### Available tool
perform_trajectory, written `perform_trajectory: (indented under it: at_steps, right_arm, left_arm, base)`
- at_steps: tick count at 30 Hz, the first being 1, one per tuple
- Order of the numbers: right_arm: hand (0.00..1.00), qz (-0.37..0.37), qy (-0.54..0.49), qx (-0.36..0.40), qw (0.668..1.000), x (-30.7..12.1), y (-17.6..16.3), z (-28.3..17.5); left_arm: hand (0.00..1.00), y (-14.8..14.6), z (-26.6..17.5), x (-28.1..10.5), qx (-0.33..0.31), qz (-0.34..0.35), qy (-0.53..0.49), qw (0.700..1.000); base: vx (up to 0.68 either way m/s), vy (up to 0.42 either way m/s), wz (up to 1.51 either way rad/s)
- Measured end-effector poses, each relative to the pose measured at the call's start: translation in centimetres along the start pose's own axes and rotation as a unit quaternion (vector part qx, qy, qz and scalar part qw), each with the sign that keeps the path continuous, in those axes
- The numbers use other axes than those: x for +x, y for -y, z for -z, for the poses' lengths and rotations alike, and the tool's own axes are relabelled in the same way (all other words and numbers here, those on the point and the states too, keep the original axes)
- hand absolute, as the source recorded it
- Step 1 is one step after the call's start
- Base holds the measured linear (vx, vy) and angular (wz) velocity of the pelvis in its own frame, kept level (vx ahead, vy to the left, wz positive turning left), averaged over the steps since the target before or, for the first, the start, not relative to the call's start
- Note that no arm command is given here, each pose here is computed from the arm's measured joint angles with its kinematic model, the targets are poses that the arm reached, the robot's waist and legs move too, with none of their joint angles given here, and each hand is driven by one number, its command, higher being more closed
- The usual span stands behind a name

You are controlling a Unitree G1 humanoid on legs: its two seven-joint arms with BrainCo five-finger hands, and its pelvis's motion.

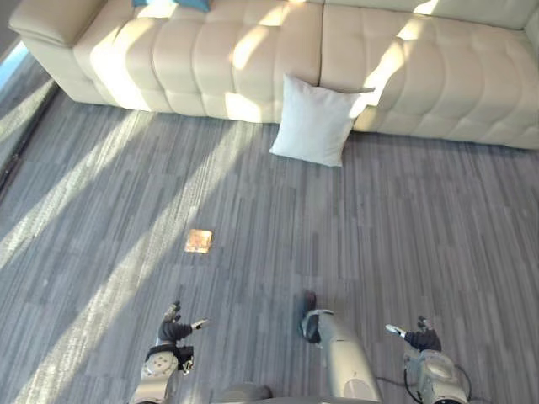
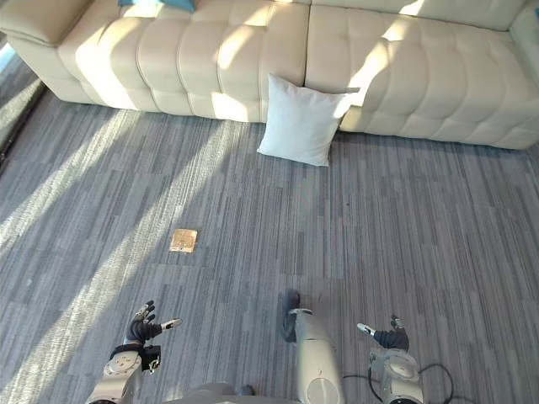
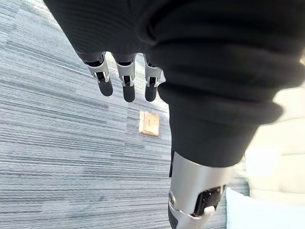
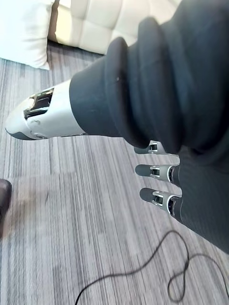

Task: Pick up cushions and gather them together orderly.

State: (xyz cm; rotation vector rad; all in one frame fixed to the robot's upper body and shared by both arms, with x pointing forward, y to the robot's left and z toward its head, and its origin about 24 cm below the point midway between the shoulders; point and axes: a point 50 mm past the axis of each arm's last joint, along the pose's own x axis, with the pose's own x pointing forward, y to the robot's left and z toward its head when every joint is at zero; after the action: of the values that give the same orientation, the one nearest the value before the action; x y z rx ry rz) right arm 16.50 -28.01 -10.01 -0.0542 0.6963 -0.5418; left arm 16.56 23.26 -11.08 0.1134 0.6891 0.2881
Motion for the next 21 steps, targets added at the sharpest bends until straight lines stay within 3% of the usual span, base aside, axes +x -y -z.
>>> perform_trajectory:
  at_steps: [8, 17, 21]
  right_arm:
    - [0.00, -0.041, 0.040, 0.047, 0.997, -0.7, -3.1, -1.6]
    - [0.00, -0.056, 0.011, 0.011, 0.998, -0.9, -4.0, -0.1]
    - [0.00, -0.088, 0.024, -0.025, 0.996, -1.0, -5.5, -0.6]
  left_arm:
    - [0.00, 0.6, 0.7, -0.9, -0.027, 0.004, -0.001, 1.000]
    - [0.00, 0.3, 3.3, -1.8, -0.028, -0.004, -0.047, 0.998]
    - [0.00, -0.5, 4.0, -2.1, -0.021, -0.014, -0.061, 0.998]
  base:
    - [0.62, -0.051, -0.38]
    - [0.63, 0.286, -0.72]
    - [0.54, 0.090, -0.64]
